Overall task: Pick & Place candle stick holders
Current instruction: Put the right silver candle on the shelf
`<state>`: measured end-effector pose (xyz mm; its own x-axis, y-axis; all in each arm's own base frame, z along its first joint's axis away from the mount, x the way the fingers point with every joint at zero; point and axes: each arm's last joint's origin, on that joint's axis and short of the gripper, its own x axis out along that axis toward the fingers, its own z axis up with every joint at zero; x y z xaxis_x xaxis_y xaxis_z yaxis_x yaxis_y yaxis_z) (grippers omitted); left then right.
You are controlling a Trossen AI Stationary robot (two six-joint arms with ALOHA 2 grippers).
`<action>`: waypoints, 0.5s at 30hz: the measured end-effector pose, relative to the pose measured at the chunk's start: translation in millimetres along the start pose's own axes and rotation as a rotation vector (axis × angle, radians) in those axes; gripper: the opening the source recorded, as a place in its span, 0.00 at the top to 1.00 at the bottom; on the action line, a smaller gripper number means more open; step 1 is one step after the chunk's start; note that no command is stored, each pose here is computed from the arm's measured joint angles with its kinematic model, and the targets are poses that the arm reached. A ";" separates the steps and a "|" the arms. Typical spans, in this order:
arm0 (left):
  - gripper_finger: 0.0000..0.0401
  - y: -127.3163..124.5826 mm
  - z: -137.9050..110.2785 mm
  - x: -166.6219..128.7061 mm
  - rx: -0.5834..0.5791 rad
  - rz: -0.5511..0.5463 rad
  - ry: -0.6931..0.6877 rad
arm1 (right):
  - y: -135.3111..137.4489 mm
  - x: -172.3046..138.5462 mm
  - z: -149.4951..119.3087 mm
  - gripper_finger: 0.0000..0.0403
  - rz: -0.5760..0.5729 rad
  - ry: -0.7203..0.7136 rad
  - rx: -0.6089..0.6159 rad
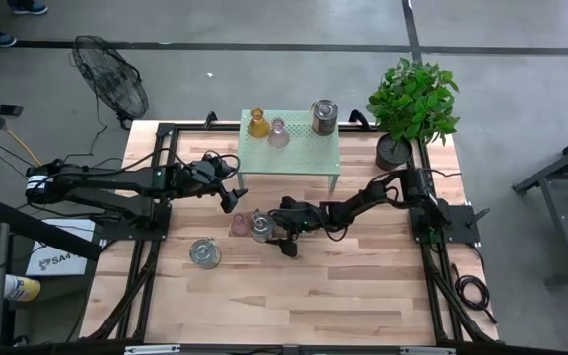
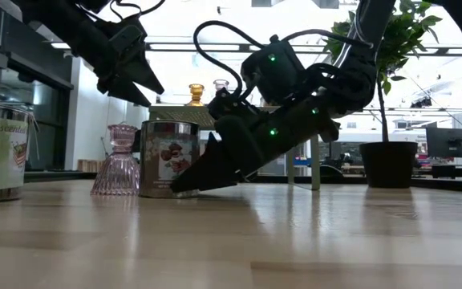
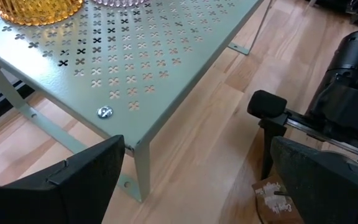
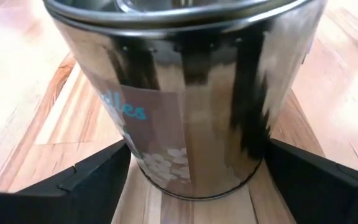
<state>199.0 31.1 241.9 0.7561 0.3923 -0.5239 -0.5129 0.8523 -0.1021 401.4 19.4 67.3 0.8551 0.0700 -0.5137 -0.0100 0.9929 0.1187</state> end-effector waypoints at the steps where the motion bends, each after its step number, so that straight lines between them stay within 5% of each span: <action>1: 0.01 0.0 0.0 0.0 0.000 -0.001 0.000 | 0.1 0.0 0.2 0.10 0.002 -0.005 0.001; 15: 0.01 -0.1 0.0 0.0 0.000 -0.002 0.001 | 19.7 0.4 1.8 0.10 -0.029 -0.070 -0.132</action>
<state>199.0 31.1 241.9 0.7570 0.3900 -0.5243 -0.5113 0.8532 -0.1035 402.4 38.8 70.9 0.8901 0.0385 -0.4542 -0.0487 0.9988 -0.0107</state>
